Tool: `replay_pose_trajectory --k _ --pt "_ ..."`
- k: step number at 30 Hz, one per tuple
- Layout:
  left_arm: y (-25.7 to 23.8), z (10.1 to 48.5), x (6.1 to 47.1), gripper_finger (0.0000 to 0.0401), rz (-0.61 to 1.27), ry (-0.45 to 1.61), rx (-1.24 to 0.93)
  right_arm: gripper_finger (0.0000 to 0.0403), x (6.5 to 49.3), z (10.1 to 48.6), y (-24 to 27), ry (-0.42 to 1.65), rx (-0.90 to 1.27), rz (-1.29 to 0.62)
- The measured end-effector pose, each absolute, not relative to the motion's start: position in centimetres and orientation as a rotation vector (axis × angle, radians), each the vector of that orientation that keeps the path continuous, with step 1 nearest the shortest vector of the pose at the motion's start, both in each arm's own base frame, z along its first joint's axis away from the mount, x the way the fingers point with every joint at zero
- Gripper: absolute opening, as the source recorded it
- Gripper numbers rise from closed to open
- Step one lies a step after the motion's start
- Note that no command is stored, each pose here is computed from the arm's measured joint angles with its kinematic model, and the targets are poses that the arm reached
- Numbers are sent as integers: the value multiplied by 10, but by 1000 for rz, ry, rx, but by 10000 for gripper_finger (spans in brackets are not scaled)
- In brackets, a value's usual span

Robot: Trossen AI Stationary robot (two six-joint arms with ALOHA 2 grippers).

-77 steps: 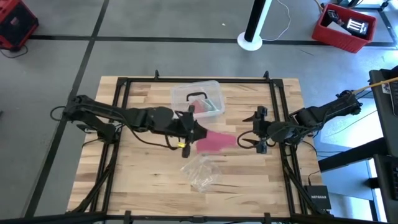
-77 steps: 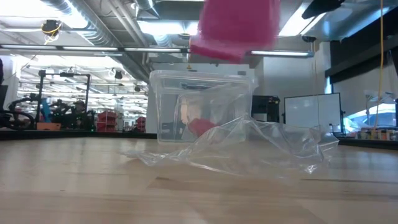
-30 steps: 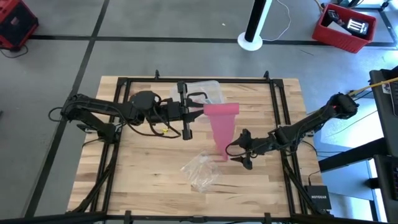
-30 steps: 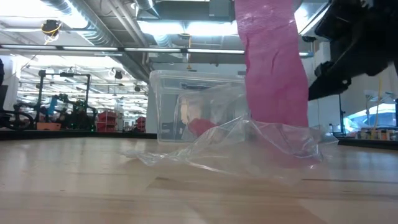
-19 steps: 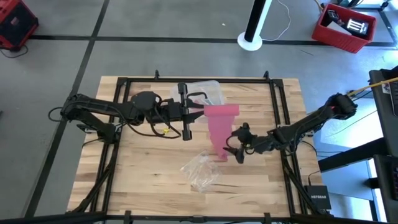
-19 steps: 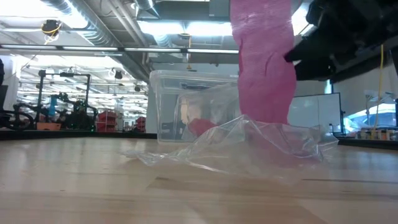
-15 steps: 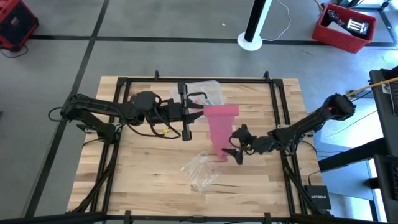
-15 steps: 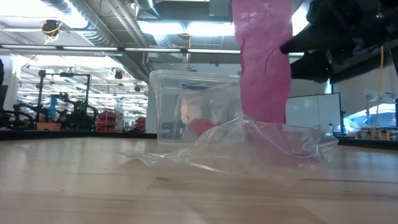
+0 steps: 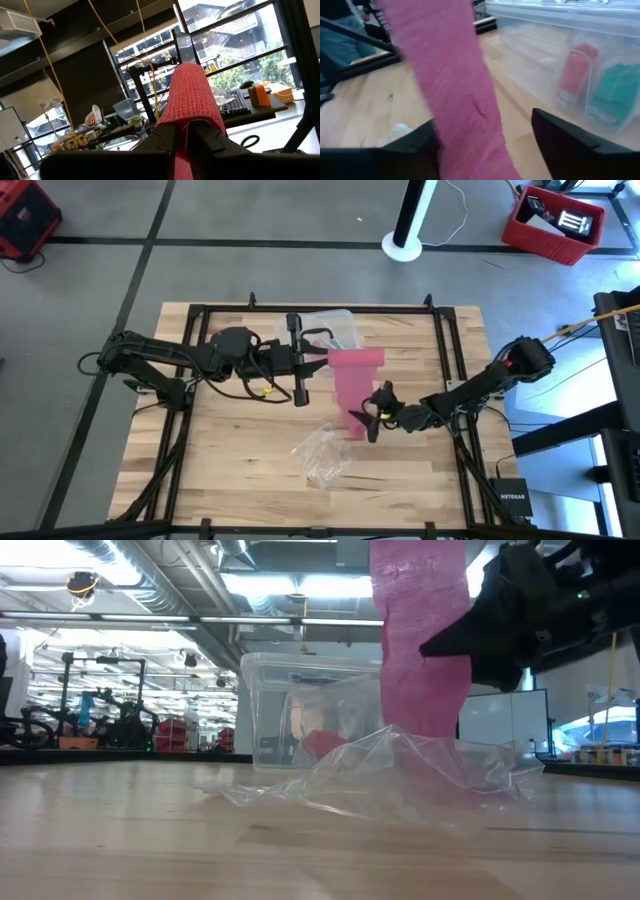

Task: Roll bandage
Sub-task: Roll the pink bandage

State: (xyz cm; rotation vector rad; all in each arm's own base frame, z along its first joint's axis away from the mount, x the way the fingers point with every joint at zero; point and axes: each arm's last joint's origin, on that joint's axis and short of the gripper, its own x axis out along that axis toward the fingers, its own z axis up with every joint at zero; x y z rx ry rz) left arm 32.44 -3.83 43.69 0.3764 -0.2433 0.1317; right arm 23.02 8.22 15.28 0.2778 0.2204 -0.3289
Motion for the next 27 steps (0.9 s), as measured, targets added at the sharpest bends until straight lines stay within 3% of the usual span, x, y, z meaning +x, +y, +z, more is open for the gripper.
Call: replay_pose_trajectory --k 11,18,27 --pt "-38 437 324 20 132 -245 378 145 231 150 82 237 225 -324" --pt "-38 438 324 20 132 -250 368 13 232 154 84 220 159 -269" --pt "-29 451 312 20 183 -319 331 9 228 187 86 143 16 -116"
